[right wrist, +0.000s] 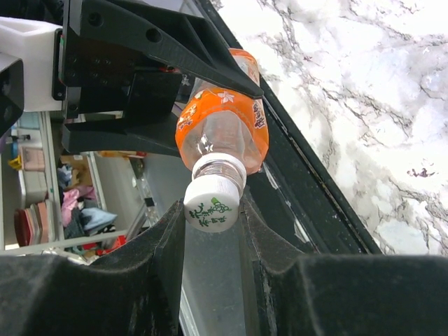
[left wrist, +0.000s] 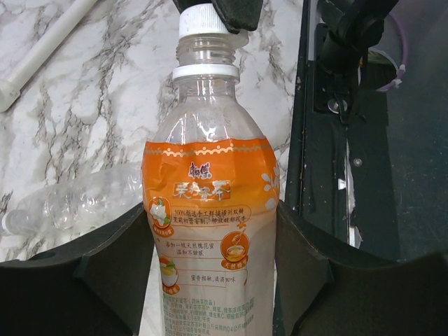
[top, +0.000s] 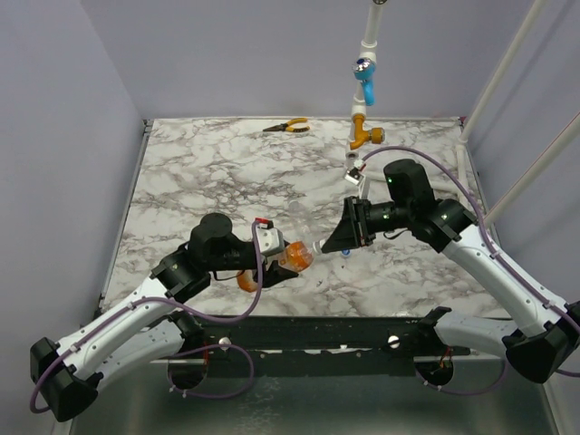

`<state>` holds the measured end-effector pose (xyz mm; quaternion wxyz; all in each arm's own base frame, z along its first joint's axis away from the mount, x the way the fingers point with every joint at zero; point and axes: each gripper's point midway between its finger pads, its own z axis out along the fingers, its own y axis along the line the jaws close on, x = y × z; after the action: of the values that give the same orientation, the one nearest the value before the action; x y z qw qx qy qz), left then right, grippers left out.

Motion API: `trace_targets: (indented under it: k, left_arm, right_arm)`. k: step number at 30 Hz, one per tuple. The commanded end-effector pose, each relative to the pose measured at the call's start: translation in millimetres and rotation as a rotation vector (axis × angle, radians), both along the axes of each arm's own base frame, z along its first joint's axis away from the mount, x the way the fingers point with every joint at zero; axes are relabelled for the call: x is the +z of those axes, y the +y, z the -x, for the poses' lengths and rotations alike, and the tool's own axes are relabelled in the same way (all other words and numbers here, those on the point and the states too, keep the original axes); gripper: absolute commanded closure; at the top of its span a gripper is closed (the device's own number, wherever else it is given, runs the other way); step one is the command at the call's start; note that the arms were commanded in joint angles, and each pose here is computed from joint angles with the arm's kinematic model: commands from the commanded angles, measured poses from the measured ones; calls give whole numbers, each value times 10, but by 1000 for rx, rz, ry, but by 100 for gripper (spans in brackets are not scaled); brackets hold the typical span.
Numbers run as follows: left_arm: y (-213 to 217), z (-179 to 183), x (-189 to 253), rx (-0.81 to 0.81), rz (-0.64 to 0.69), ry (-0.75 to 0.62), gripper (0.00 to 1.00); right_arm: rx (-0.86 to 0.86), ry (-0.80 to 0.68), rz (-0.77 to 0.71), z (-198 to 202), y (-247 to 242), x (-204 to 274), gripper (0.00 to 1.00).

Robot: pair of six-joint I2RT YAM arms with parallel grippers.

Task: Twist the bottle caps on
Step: Screw the bottle cap onto the plastic bottle.

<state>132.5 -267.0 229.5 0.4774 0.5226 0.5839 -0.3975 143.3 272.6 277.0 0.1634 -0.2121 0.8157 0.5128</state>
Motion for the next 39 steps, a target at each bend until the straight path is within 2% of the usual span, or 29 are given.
trace_targets:
  k: [1,15,20,26,39]
  left_arm:
    - [-61,56,248,-63,49,-60,47]
    - [-66,96,255,-87,54,-57,48]
    - [-74,-60,235,-8,63,-74,52]
    - [-29,-302,205,113,58,-153,53]
    - [-48,-494,154,175,-22,-344,54]
  right_arm:
    - [8,7,30,1,-13,-47,73]
    - [-52,19,29,-140,45,-60,75]
    - [-45,57,17,-104,64,-88,75]
    - [-77,144,41,-119,87,-201,76]
    - [-162,357,132,-130,100,-481,77]
